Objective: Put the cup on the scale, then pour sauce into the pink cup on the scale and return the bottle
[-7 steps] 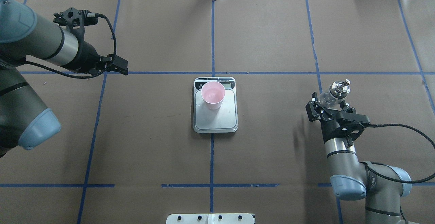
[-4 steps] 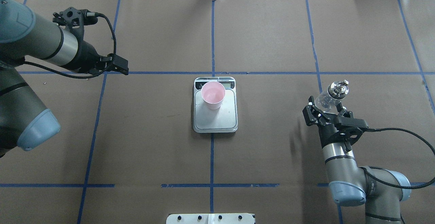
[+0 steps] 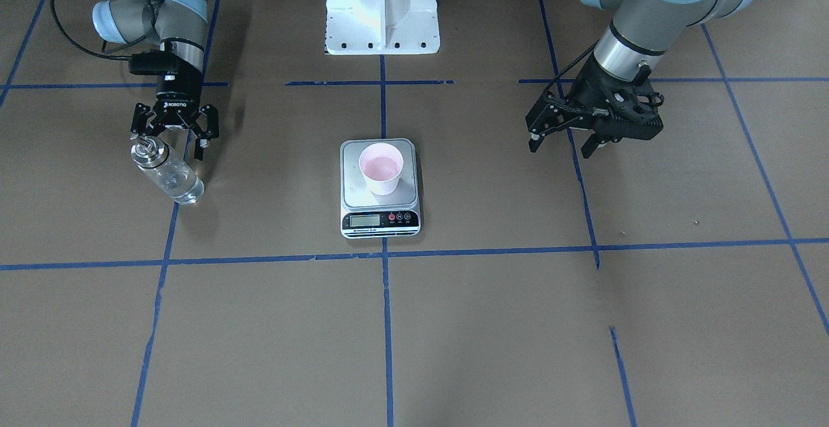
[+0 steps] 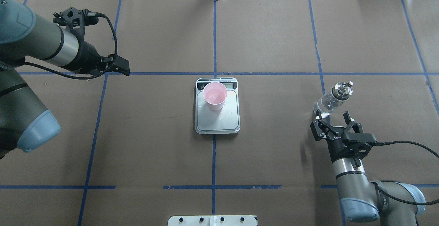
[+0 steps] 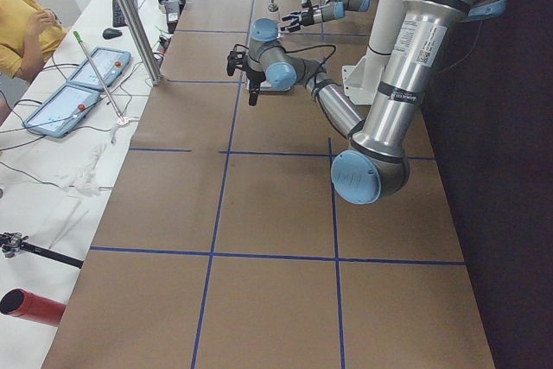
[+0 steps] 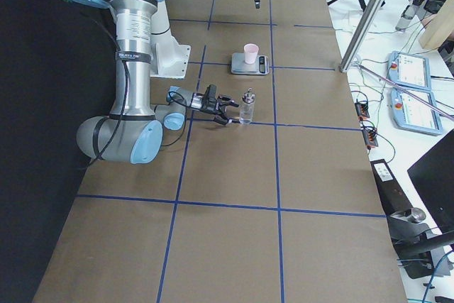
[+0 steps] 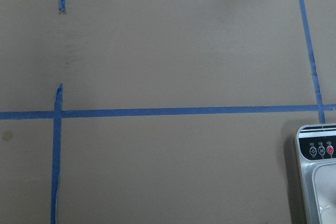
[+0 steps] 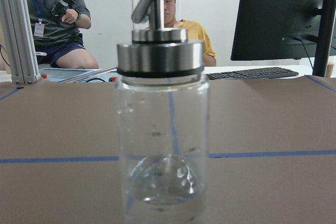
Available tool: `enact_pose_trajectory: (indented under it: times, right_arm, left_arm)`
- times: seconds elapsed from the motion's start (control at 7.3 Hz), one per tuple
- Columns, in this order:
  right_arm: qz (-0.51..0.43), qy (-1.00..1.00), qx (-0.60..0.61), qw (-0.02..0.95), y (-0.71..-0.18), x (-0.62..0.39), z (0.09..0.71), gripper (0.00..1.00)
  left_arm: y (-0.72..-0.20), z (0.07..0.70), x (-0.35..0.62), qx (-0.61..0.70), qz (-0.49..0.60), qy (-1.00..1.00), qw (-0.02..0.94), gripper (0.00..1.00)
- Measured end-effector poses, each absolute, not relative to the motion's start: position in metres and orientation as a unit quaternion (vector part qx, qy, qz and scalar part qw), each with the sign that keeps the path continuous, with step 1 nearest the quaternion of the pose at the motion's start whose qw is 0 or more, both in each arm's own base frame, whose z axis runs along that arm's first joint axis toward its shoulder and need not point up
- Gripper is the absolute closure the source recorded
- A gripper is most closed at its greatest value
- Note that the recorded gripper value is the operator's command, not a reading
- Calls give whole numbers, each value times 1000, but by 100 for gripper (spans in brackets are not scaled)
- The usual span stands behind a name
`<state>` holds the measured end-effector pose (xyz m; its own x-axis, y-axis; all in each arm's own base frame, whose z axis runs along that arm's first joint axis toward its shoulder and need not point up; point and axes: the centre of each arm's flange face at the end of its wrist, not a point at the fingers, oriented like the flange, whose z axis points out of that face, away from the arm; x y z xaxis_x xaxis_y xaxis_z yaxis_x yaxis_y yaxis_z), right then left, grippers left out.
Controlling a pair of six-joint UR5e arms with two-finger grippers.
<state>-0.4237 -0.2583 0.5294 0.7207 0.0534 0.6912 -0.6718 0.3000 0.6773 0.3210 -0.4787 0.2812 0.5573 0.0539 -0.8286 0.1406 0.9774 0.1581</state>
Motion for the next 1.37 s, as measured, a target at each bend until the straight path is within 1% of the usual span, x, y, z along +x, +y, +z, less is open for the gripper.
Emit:
enact_pose_trajectory:
  times: [0.55,0.82,1.1,1.37]
  right_arm:
    - [180,-279,513,792,-239,-337,573,0]
    - [137,-286,496,808,-239,-317,584,0]
    - [108,-286,458,835,-260,-299,591,0]
    - [83,-280,428,855,-298,-265,594,0]
  left_arm:
    - [-479,285,320,106,-19,467,878,0]
    - [-487,300,299,129,9,451,883,0]
    - [-503,328,253,167,53,423,889,0]
    - [-512,360,188,178,91,417,887,0]
